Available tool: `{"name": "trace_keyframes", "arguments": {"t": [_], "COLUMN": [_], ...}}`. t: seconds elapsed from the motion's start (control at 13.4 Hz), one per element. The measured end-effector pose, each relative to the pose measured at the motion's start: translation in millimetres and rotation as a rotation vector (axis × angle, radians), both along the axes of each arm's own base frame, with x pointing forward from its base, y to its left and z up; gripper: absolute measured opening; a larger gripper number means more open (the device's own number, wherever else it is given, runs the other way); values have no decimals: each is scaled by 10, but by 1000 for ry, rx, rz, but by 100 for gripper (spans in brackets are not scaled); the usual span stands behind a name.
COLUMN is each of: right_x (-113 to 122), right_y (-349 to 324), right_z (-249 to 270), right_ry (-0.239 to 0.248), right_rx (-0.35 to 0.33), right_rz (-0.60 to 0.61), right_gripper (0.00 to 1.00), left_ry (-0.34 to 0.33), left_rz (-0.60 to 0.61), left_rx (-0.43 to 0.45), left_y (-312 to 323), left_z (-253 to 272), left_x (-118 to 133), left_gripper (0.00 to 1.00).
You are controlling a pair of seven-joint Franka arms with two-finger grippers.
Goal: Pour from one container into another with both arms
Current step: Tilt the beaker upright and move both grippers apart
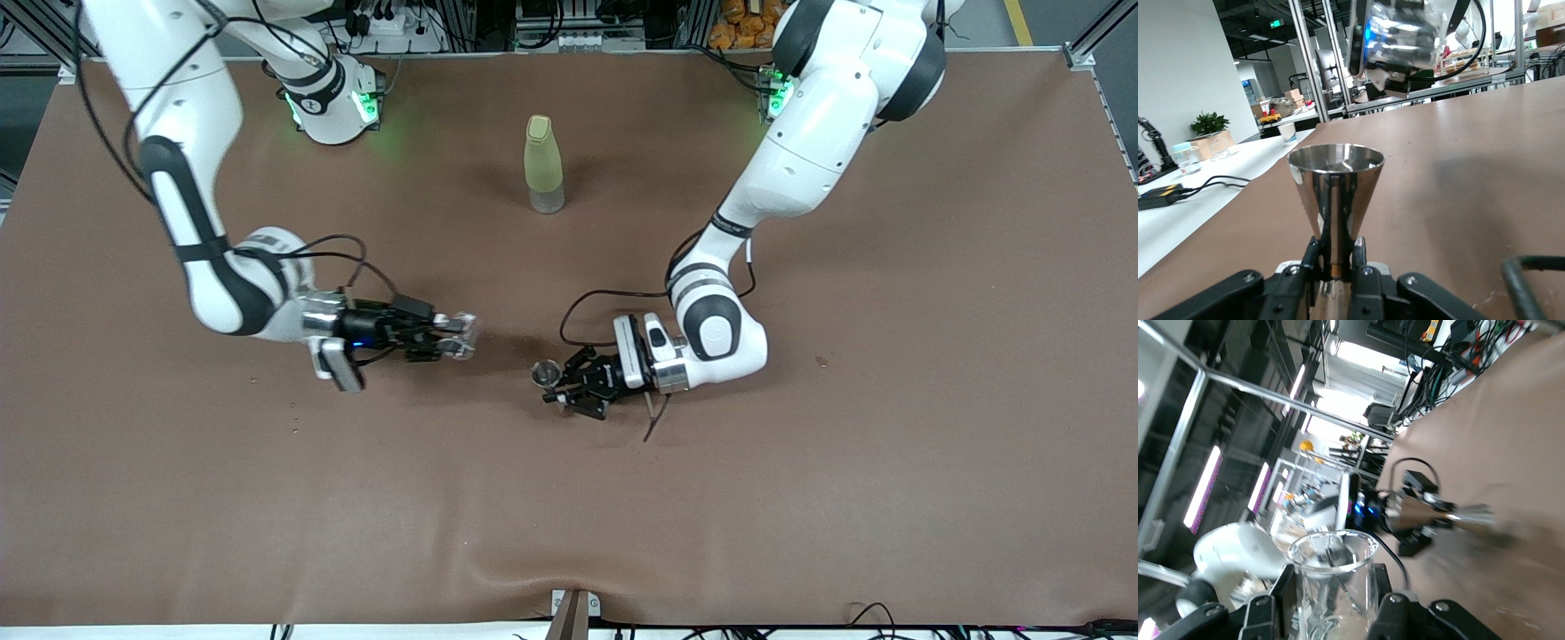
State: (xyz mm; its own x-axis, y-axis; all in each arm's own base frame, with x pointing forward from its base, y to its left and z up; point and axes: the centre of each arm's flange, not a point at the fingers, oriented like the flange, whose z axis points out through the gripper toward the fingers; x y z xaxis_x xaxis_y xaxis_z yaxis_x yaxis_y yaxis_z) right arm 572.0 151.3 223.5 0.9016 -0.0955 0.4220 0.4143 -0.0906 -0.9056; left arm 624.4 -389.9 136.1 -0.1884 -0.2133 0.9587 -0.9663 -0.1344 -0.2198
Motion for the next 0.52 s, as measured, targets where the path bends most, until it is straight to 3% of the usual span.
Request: {"name": "trace_keyframes", "arguments": {"t": [0.22, 0.52], "right_x": [-13, -195], "right_y": [-768, -1736], "right_z": [-55, -307], "right_ry": [-157, -312], "right_rx": [-68, -113], "right_rz": [49, 82], "right_gripper": [49, 49], "left_ry": [16, 62], "left_rz": [-4, -42], "left_rx": [9, 4], "left_y": [401, 1055], "left_z": [132, 345], "left_x": [246, 469], "left_gripper": [21, 21]}}
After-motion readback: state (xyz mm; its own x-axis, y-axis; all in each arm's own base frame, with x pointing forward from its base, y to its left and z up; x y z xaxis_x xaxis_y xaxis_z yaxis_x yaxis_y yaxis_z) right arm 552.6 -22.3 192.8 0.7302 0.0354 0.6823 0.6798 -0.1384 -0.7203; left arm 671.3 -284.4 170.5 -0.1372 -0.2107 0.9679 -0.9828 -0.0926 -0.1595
